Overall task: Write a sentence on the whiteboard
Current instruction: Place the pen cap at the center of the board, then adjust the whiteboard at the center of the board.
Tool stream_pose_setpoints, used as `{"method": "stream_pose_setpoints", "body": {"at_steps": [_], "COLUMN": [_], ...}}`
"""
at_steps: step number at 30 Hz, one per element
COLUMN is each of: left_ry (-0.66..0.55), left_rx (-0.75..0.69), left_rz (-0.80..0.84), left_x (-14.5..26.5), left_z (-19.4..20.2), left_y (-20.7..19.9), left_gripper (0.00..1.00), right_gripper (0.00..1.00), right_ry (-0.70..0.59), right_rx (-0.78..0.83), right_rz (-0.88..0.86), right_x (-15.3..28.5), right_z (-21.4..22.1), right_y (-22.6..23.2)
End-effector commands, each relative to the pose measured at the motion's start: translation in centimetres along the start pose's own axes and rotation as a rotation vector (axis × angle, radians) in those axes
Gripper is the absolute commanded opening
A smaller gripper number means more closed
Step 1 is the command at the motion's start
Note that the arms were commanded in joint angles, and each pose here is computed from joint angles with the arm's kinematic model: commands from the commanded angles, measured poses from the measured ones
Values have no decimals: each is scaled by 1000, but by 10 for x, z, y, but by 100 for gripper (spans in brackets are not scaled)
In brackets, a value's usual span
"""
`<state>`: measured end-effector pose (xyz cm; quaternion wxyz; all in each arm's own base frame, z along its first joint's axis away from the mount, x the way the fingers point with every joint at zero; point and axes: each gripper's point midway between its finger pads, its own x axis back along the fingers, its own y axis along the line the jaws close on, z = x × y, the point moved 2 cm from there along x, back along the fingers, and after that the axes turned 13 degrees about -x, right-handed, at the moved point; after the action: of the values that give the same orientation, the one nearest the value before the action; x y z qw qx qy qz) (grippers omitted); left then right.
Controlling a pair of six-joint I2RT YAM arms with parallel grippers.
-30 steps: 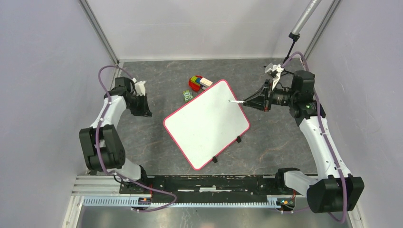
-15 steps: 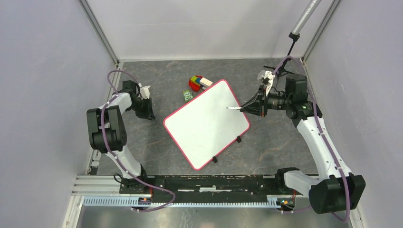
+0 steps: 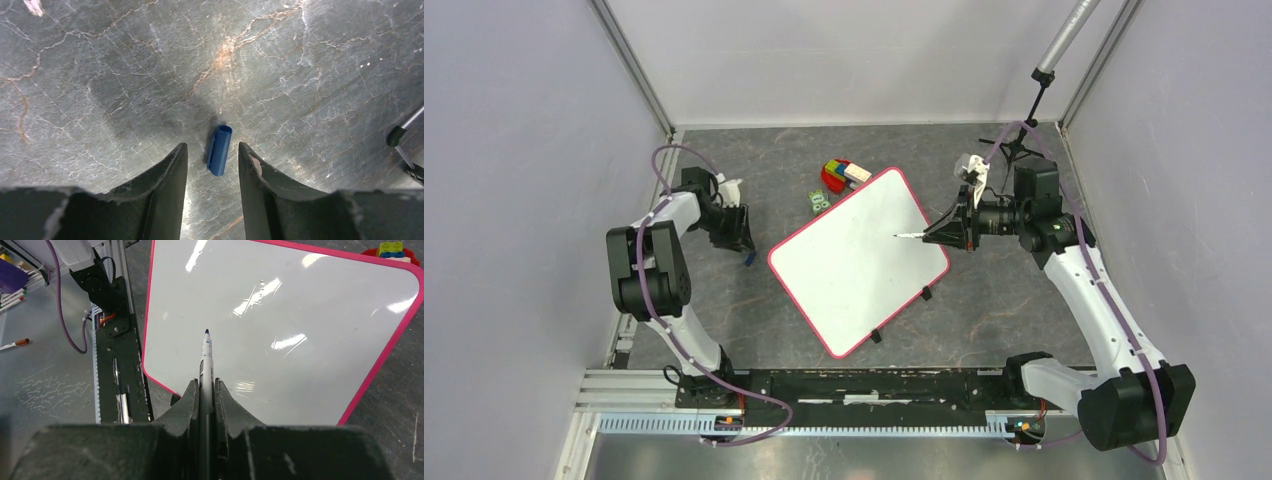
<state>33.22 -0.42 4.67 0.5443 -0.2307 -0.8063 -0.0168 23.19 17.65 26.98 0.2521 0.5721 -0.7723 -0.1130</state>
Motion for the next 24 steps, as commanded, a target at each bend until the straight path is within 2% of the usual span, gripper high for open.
{"method": "stream_pose_setpoints", "body": {"at_steps": [1,7,11,14,17,20,24], "left_ry": [-93,-247,-383,-460,-469,-424,-358], "left_rx": [-120,-177,-233,-258,-283,-335,-361], "left_rz": [8,41,193,345,462,553,599], "left_x": [34,99,149,173,177,167,144], "left_z": [-31,-84,-121,-136,-142,-141,-142], "left_y": [-7,-29,-68,-101,-136,-174,-201], "left_gripper": [49,58,71,73,72,70,68], "right_gripper": [0,0,0,0,0,0,0], "right_ry": [-5,-11,-19,-29,-44,-56,-68], "right_rx": [30,60,78,88,98,107,118], "right_rz": [4,5,1,6,12,14,23], "right_x": [0,3,5,7,12,16,21], "right_z": [-5,-13,-17,-20,-26,-31,-34], "right_y": [0,6,9,10,10,11,11]}}
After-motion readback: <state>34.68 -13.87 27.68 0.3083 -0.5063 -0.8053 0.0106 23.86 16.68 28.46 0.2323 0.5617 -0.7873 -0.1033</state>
